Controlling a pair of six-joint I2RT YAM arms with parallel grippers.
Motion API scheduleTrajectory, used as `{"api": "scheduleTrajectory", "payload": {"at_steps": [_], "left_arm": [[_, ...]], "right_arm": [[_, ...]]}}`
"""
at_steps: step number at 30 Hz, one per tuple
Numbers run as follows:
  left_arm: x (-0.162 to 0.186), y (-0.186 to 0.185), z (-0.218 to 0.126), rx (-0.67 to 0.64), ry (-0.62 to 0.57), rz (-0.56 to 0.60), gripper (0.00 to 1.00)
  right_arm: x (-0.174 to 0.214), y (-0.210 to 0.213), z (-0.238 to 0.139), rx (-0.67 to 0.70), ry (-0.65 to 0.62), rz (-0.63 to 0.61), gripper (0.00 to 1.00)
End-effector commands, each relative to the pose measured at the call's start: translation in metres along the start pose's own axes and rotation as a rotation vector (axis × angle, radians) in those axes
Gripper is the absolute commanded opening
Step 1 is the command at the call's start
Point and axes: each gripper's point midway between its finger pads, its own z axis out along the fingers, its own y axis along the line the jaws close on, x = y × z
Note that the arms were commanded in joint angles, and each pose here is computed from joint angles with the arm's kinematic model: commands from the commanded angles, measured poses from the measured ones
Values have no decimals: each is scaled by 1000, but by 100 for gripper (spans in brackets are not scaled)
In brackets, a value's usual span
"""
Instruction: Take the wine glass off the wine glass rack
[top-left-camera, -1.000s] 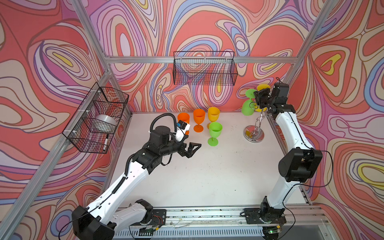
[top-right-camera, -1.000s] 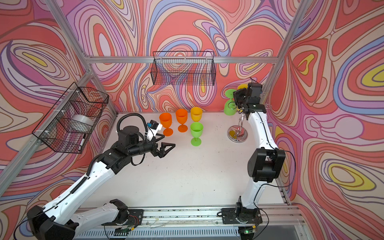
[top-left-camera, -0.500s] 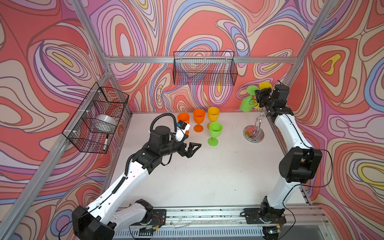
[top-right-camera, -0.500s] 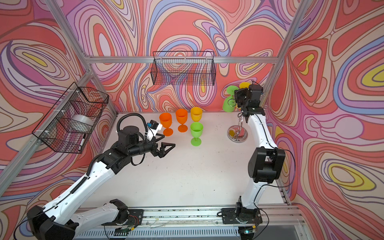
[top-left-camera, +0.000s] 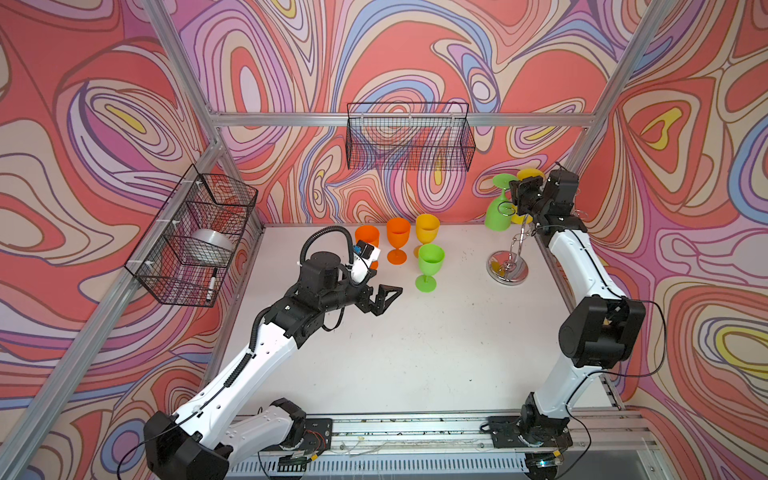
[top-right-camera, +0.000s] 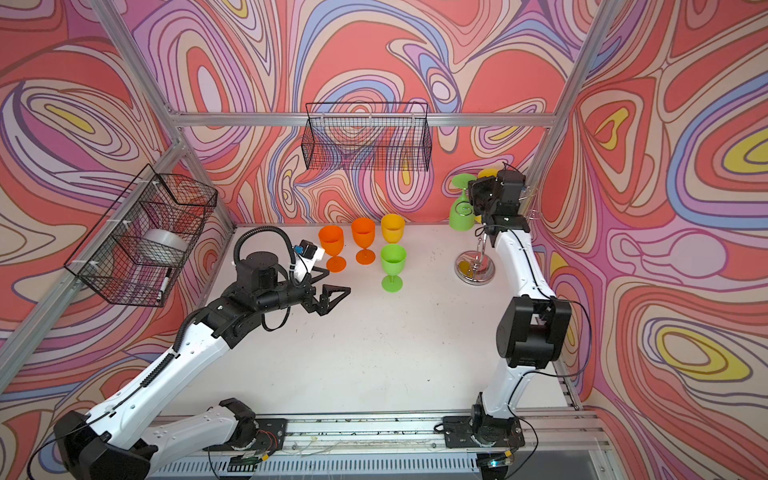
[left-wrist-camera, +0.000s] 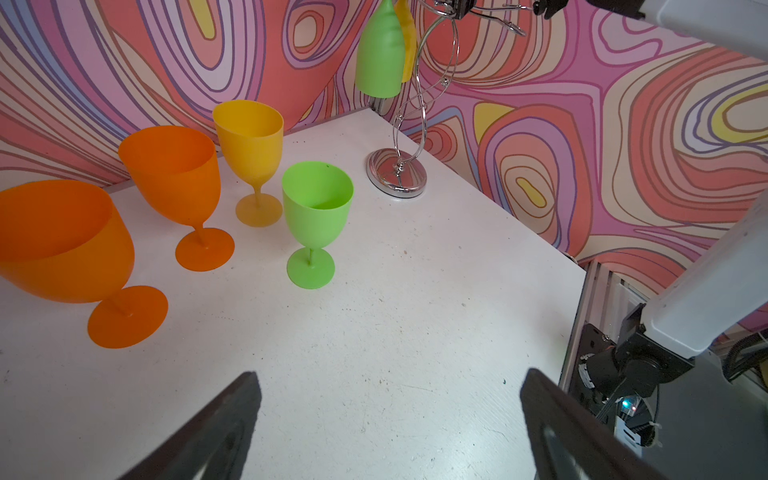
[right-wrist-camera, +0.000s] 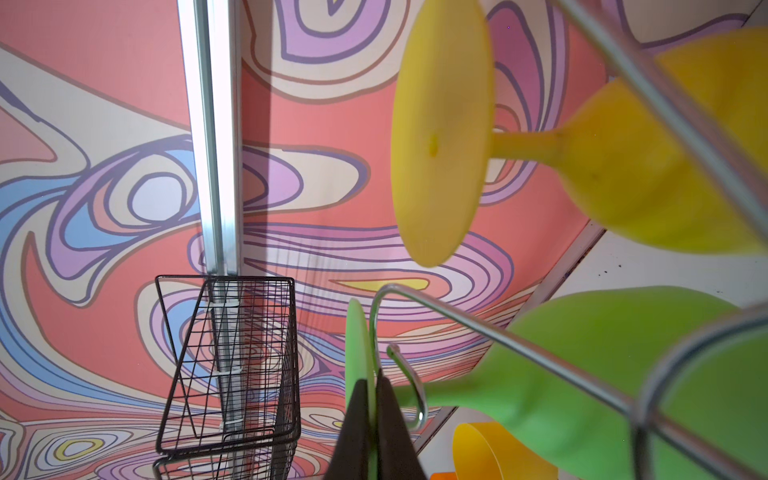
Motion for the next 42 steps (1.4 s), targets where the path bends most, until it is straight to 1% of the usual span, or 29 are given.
{"api": "scheduleTrajectory", "payload": {"at_steps": [1,9,19,30,42], "left_arm": [[-2,0,2,2,-12,20,98],[-1,-1,3,5,-10,19,98],[-1,0,5,6,-5,15,98],[1,1,6,3,3,13,98],[2,2,7,2,8,9,98]], "right_arm": [[-3,21,-15,-39,-15,-32,0],[-8,28,-16,-55,-41,-41,0],[-15,48,-17,-119,-75,-79,0],[-20,45,-4,-105,-96,-99,0],[-20,37,16,-74,-80,-104,0]]}}
